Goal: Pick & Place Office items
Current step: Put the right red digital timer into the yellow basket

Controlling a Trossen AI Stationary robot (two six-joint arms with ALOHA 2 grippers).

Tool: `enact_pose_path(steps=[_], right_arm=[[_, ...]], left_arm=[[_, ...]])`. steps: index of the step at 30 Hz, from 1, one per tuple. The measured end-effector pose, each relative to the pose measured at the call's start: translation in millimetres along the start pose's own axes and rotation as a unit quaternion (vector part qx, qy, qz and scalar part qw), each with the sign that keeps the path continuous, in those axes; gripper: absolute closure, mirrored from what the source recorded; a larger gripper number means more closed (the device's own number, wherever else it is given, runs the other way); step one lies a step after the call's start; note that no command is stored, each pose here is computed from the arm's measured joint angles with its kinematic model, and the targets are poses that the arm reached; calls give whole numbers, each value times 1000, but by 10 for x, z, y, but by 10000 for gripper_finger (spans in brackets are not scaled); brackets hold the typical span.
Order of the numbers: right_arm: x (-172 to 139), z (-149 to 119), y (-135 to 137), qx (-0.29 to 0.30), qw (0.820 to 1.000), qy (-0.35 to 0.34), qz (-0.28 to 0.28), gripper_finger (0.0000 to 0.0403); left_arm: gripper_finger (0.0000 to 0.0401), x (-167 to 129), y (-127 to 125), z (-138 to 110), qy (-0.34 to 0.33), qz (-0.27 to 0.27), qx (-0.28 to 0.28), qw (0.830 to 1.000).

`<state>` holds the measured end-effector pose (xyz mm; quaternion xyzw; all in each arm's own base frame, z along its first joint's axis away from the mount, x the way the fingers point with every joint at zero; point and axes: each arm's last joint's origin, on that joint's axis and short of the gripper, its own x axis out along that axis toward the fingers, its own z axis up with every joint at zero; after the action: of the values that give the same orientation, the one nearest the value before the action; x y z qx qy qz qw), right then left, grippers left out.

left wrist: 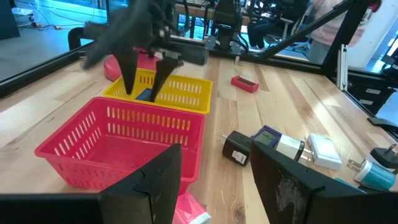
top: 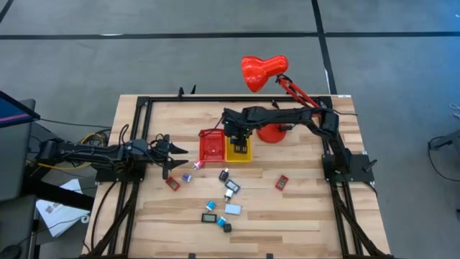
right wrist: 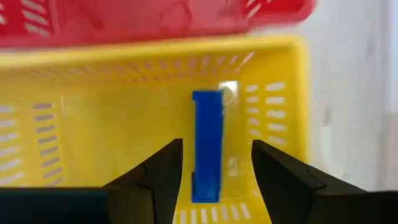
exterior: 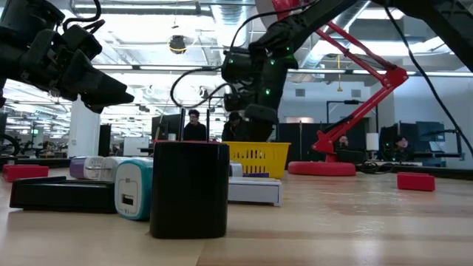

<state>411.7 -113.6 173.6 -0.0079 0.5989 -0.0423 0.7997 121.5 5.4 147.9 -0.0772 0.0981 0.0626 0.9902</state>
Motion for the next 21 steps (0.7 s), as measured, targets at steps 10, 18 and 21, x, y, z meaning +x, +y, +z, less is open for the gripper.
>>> enact_pose_path(steps=[10,18,21], right_arm=[[-544,284,17,52,998,-29,-2,221],[-940,344,614,122,985,-76,-95,221],[-1199,287,875,111,981,-96,-124,221]], left_arm=[[215,0,0,-1,0,0,0,1000],[215,0,0,0,0,0,0,1000],[215,0,0,-1,0,-1,0,1000]])
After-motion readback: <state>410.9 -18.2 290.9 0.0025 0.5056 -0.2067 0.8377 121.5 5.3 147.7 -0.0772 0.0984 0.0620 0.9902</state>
